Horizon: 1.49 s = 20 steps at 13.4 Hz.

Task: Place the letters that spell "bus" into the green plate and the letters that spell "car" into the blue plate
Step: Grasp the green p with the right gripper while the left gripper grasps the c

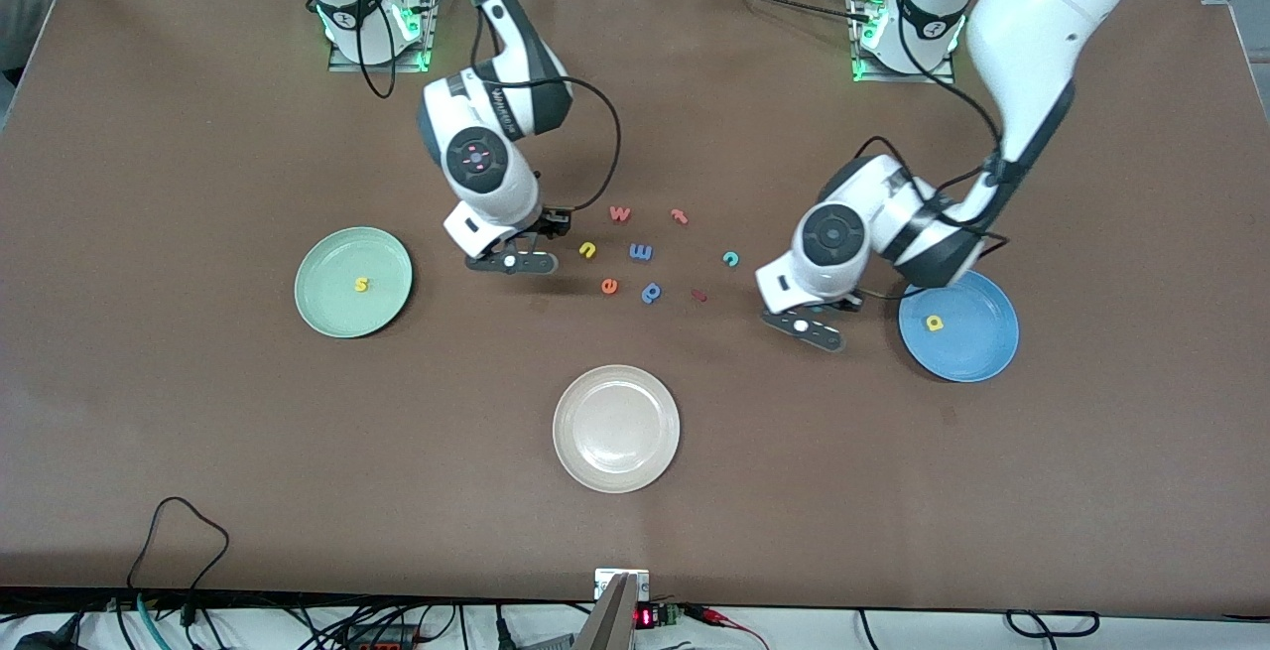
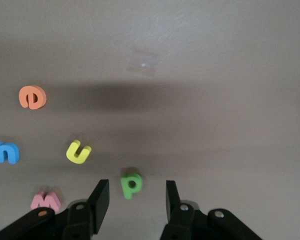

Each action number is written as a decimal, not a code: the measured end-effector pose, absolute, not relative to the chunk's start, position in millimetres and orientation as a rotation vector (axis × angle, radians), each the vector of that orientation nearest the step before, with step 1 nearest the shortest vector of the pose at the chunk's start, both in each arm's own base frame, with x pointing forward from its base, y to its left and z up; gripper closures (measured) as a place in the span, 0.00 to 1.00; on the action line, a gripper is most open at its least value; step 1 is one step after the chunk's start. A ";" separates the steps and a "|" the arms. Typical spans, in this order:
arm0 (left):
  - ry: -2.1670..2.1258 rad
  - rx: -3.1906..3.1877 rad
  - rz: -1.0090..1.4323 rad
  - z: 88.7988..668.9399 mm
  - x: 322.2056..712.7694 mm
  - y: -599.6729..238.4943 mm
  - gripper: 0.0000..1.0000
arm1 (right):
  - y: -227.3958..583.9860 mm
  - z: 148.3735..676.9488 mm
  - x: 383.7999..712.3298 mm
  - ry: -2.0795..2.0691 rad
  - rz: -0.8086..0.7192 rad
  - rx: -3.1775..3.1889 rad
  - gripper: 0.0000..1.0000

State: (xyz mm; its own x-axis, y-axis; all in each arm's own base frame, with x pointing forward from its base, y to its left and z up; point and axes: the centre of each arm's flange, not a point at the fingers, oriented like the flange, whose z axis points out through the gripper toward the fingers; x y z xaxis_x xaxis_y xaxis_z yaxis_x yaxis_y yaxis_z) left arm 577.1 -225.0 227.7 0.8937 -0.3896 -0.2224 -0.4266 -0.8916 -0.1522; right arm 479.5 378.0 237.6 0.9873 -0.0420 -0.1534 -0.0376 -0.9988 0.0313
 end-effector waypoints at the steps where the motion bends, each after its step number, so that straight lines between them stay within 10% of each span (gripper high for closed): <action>1: 0.622 -2.849 0.307 235.4 586.0 -193.8 0.90 | 387.9 223.8 472.1 -0.077 -0.221 3.089 0.46; 5: 0.587 -2.871 0.405 234.1 605.5 -76.0 0.86 | 397.4 190.9 460.3 -0.104 -0.205 3.045 0.46; 14: 0.437 -2.969 0.334 265.1 546.6 -252.4 0.00 | 399.1 178.8 446.3 -0.090 -0.235 3.023 0.51; 20: 0.301 -3.144 0.267 225.8 496.7 -353.0 0.26 | 401.7 174.4 442.3 -0.086 -0.242 3.020 0.55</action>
State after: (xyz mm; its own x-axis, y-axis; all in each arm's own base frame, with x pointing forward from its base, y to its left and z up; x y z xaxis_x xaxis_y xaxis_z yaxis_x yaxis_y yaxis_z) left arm 496.7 -353.0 225.8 0.9677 -0.1907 -0.1646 -0.1860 -0.9816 0.0436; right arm 442.3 401.7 174.4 0.9857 -0.0654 -0.1554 -0.0477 -0.9922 0.1148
